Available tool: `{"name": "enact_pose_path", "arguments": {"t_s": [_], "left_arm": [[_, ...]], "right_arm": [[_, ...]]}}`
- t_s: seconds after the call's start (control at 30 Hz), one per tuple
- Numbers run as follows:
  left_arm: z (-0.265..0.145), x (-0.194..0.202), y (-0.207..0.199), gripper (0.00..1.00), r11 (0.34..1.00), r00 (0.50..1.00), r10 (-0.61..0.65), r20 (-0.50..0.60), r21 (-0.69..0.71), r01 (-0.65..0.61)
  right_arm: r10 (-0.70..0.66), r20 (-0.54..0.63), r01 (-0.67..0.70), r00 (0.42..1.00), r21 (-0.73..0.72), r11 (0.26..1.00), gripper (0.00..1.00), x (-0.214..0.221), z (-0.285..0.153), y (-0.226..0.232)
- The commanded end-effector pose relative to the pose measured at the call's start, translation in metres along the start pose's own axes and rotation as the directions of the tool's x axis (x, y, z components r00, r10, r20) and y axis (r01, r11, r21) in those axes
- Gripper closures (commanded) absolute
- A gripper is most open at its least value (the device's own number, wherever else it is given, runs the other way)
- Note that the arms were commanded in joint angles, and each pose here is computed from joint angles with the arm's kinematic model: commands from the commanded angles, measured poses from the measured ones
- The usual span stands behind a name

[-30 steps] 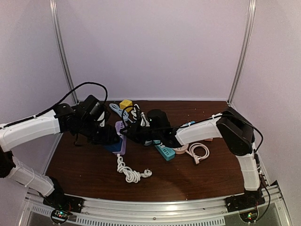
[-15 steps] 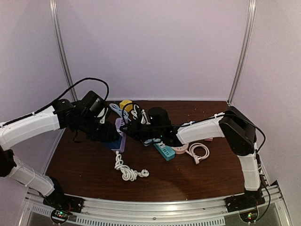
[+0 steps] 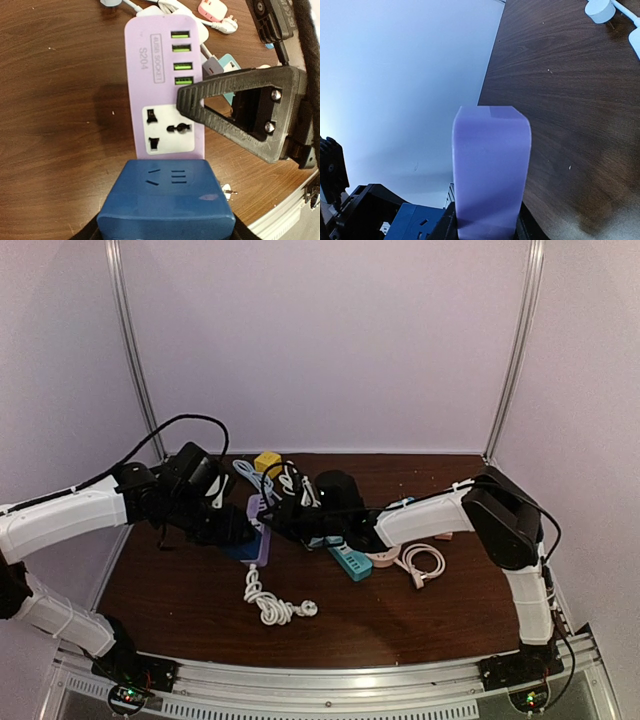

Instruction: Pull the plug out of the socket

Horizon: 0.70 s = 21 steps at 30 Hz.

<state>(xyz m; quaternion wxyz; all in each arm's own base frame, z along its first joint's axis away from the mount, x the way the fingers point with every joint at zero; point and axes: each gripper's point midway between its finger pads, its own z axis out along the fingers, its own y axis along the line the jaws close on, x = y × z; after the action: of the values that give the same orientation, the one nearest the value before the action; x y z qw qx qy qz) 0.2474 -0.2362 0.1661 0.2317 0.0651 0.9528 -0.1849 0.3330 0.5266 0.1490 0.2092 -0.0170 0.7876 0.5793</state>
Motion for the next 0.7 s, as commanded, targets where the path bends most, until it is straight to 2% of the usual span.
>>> {"name": "enact_pose_path", "arguments": {"t_s": [0.0, 0.27, 0.67], "left_arm": [[-0.031, -0.018, -0.034, 0.79, 0.974, 0.997, -0.052, 0.058, 0.226, 0.037], [-0.033, -0.011, -0.037, 0.81, 0.991, 0.996, 0.073, 0.048, 0.110, -0.078], [-0.027, 0.000, -0.021, 0.85, 0.993, 0.993, 0.113, 0.040, -0.027, -0.112]], "right_arm": [[-0.021, 0.013, 0.017, 1.000, 0.253, 0.967, 1.00, -0.001, -0.009, -0.096], [-0.011, 0.018, 0.005, 1.000, 0.266, 0.964, 1.00, -0.003, -0.009, -0.099], [-0.010, 0.040, -0.002, 0.999, 0.274, 0.962, 1.00, -0.006, -0.013, -0.102]]}}
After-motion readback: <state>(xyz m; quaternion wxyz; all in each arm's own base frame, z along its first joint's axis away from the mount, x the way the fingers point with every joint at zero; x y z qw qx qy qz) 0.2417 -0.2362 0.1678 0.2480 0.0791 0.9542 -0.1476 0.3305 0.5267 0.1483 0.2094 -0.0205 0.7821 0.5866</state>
